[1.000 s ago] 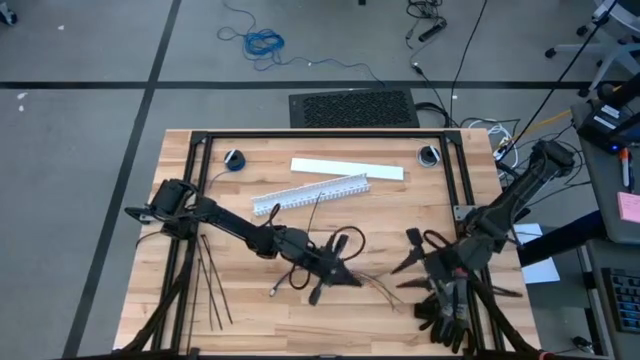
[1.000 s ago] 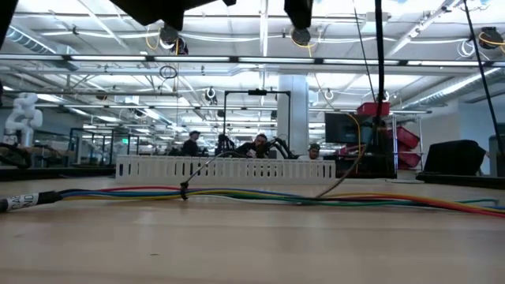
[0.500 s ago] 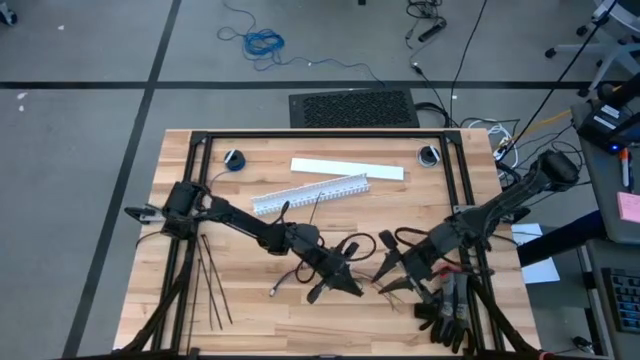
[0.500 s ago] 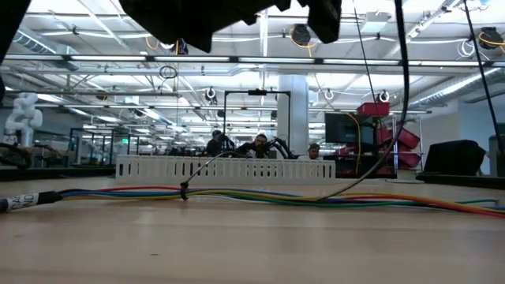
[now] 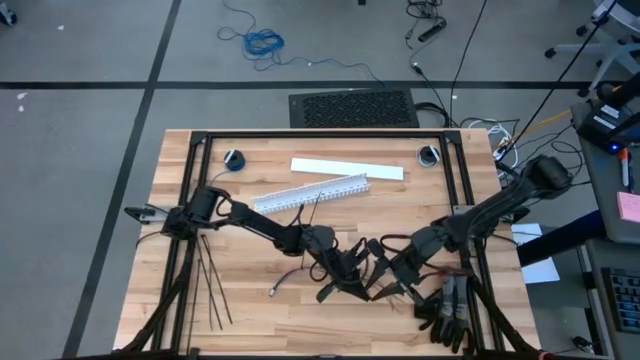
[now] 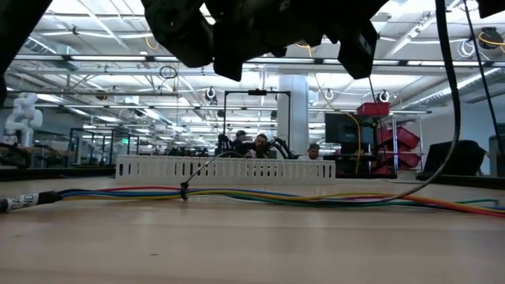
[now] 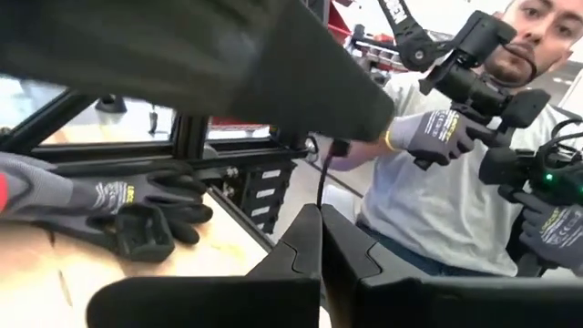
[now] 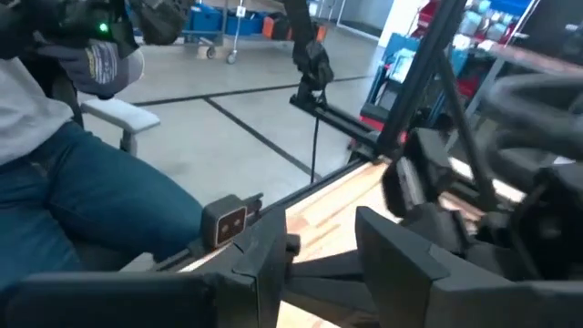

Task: Ziptie cables
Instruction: Wrap the colored loose cables with the black zip tie

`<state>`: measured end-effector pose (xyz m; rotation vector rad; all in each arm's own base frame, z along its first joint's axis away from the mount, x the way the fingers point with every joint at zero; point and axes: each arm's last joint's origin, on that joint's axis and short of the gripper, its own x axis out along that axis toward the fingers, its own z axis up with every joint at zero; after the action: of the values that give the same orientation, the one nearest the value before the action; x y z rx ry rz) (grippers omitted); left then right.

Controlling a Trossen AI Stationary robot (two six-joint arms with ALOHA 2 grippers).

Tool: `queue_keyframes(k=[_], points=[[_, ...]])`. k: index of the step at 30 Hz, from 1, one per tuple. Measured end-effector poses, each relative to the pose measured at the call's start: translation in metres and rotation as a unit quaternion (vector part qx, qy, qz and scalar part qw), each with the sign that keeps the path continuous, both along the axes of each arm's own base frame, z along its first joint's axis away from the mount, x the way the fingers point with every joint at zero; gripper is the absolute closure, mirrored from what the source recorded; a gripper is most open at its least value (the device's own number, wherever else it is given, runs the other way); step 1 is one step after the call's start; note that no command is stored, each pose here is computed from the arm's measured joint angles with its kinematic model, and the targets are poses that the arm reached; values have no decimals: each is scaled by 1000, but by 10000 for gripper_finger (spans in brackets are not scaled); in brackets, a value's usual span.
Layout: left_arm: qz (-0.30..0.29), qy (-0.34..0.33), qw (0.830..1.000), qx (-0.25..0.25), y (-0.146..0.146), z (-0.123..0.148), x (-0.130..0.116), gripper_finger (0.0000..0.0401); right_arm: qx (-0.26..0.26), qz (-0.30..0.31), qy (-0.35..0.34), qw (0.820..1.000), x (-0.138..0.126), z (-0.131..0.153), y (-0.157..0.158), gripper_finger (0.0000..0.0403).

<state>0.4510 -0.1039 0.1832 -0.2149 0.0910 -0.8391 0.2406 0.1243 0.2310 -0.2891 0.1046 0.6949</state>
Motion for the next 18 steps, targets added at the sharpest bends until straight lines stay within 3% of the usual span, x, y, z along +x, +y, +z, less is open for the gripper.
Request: queue_keyframes(k=[6,18], points=[[-26,-40,999,-6,-1,9,-1,401,7,36,14,999,2,-6,4,281],[-30,-42,999,-4,-1,10,-1,401,12,49,5,999,1,-4,4,334]])
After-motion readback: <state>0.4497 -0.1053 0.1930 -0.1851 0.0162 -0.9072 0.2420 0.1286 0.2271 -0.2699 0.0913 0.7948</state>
